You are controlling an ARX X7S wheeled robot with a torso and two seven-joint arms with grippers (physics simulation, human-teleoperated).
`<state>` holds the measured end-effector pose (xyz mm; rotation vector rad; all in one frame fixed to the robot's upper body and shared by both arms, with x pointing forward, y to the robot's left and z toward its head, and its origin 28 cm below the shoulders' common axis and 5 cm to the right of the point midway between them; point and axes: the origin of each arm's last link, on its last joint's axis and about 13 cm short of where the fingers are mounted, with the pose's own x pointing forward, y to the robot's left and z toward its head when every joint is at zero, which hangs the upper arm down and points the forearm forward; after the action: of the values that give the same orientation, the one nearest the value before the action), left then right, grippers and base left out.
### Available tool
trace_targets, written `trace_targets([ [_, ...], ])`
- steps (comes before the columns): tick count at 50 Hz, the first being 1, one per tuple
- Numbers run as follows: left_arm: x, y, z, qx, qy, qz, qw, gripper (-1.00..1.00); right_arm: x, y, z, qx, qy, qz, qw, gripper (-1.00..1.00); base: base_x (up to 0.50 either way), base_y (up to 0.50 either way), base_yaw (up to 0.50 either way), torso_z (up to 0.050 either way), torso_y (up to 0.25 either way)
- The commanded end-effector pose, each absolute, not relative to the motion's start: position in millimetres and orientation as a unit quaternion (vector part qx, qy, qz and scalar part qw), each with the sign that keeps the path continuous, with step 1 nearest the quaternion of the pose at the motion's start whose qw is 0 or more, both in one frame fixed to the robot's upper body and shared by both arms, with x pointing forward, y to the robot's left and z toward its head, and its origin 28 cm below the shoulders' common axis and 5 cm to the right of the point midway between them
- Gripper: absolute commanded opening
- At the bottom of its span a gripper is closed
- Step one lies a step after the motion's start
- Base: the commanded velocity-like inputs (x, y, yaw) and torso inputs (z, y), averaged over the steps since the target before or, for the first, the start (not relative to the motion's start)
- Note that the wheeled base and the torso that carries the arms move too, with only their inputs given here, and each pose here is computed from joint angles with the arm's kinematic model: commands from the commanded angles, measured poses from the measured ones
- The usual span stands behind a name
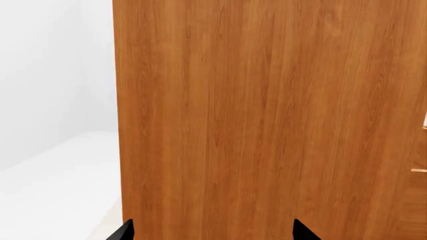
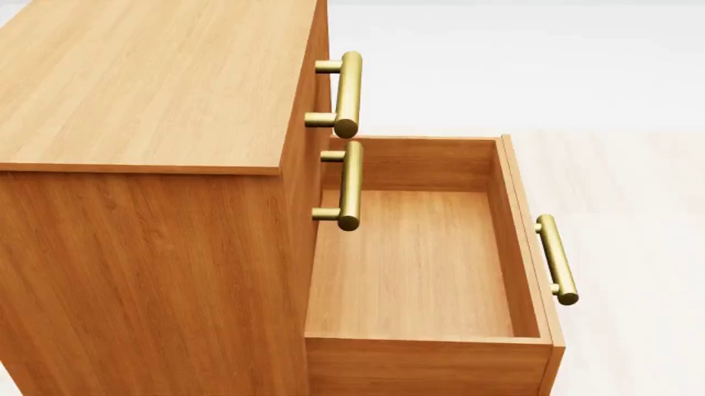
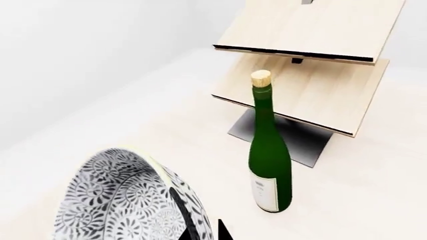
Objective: Put the bowl in the bottom drawer of the cabinet and close it.
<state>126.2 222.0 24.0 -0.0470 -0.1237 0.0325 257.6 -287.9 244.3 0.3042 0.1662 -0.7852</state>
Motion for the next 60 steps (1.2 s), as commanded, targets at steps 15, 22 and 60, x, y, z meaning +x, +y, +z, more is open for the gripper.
trace_targets([
  [15, 124, 222, 26, -0.022, -0.062, 0.017, 0.998, 1.00, 280, -285, 307, 0.114, 0.029, -0.362, 0.925, -1.00, 0.00, 0.00, 0.00, 0.000, 0.000],
  [22, 124, 222, 26, -0.022, -0.061, 0.017, 0.998, 1.00, 293, -283, 318, 0.105, 0.026, -0.354, 0.929, -1.00, 0.00, 0.00, 0.00, 0.000, 0.000],
  [60, 125, 222, 25, -0.027, -0.060, 0.017, 0.998, 1.00, 370, -253, 351, 0.092, 0.035, -0.280, 0.955, -1.00, 0.00, 0.00, 0.00, 0.000, 0.000],
])
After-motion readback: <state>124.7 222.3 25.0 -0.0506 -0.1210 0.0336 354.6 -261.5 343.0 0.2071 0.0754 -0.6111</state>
